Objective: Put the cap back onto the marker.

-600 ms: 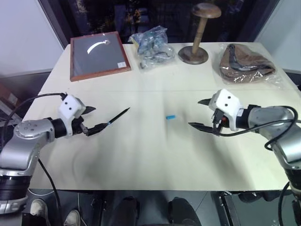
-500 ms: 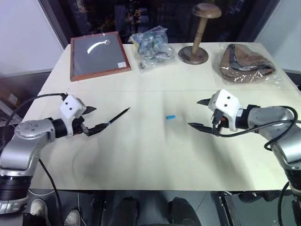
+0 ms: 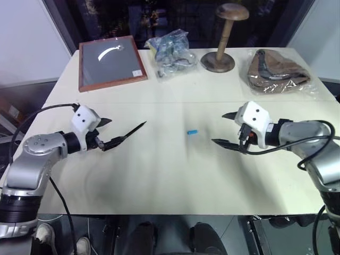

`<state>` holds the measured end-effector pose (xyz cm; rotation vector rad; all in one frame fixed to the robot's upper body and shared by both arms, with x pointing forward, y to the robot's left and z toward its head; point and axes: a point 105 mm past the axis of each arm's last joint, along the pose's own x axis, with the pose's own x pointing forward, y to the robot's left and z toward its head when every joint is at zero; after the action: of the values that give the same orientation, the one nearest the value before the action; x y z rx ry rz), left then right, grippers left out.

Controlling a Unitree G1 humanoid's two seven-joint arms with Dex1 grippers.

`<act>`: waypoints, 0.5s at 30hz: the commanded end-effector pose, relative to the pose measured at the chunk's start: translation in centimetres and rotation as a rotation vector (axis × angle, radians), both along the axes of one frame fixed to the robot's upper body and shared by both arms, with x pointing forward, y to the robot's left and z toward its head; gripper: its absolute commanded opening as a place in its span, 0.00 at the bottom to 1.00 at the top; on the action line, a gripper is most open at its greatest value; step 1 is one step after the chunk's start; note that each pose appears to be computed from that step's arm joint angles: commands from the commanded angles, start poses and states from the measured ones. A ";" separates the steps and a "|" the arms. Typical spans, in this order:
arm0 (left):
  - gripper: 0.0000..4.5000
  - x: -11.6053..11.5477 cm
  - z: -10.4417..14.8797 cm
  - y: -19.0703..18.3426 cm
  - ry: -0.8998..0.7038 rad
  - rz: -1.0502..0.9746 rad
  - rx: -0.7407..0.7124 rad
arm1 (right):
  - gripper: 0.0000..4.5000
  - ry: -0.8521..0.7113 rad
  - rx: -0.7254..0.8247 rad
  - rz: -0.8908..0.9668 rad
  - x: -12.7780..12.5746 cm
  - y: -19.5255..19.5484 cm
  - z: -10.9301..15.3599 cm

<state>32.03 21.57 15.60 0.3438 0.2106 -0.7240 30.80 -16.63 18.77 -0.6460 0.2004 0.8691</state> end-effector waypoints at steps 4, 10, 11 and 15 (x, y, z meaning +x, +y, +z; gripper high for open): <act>1.00 0.3 0.6 -0.2 -0.028 -0.004 0.014 | 1.00 -0.049 0.012 0.027 -0.5 0.8 0.8; 1.00 0.3 0.6 0.0 -0.027 0.008 0.012 | 1.00 -0.045 0.026 0.025 -0.5 1.0 0.6; 1.00 0.3 0.5 0.0 -0.027 0.010 0.011 | 1.00 -0.047 0.024 0.026 -0.5 1.0 0.6; 1.00 0.4 0.4 0.1 -0.025 0.019 0.010 | 1.00 -0.053 0.025 0.026 -0.4 1.0 0.8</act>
<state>32.26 21.45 15.13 0.3458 0.2249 -0.7157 30.58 -16.01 18.30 -0.6199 0.1874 0.8768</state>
